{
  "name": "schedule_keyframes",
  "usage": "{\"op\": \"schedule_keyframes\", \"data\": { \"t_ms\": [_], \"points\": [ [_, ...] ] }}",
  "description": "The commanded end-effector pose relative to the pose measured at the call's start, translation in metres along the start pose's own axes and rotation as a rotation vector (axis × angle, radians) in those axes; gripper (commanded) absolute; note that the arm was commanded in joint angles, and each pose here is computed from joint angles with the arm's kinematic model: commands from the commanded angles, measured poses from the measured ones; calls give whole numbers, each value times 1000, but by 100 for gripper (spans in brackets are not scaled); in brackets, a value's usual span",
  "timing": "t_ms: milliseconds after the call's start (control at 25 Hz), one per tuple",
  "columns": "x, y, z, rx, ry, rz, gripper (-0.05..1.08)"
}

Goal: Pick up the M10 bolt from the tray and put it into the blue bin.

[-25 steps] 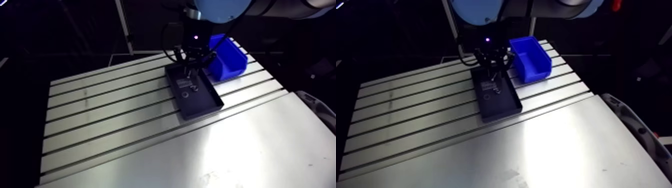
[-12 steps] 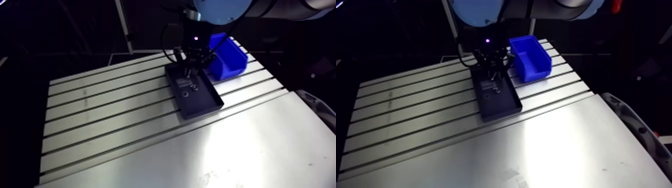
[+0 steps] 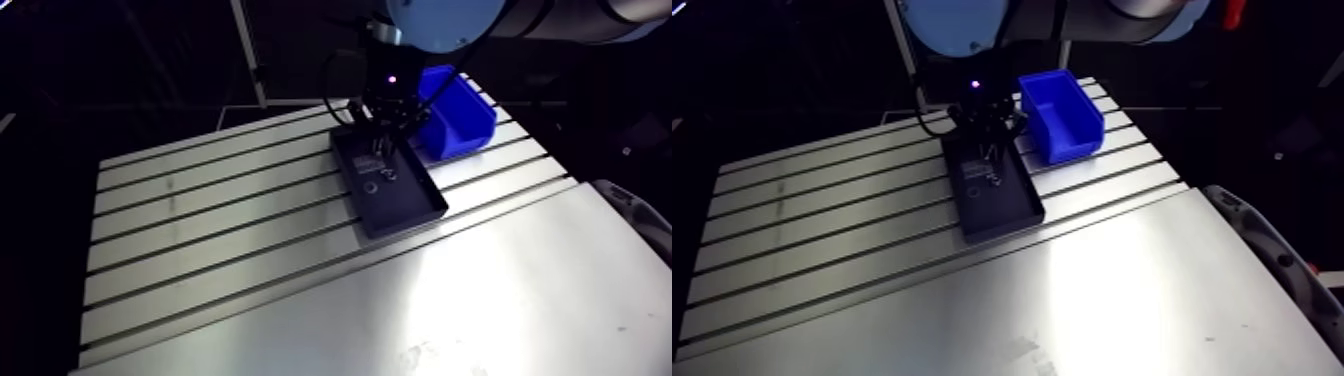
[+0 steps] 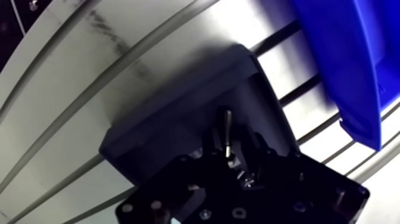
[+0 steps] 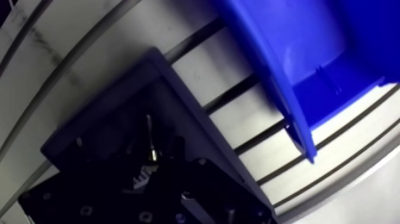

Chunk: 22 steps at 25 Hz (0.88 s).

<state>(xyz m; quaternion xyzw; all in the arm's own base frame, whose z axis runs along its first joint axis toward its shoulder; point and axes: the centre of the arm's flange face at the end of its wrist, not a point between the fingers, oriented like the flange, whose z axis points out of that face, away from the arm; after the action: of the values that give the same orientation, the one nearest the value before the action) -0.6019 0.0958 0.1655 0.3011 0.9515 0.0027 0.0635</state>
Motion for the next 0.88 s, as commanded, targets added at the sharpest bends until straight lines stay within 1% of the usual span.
{"op": "schedule_keyframes", "data": {
  "t_ms": [40,680,880],
  "points": [
    [-1,-1,0,1,0,-2,70],
    [0,-2,-2,1,6,-5,74],
    [1,-2,-1,6,28,-5,75]
  ]
}}
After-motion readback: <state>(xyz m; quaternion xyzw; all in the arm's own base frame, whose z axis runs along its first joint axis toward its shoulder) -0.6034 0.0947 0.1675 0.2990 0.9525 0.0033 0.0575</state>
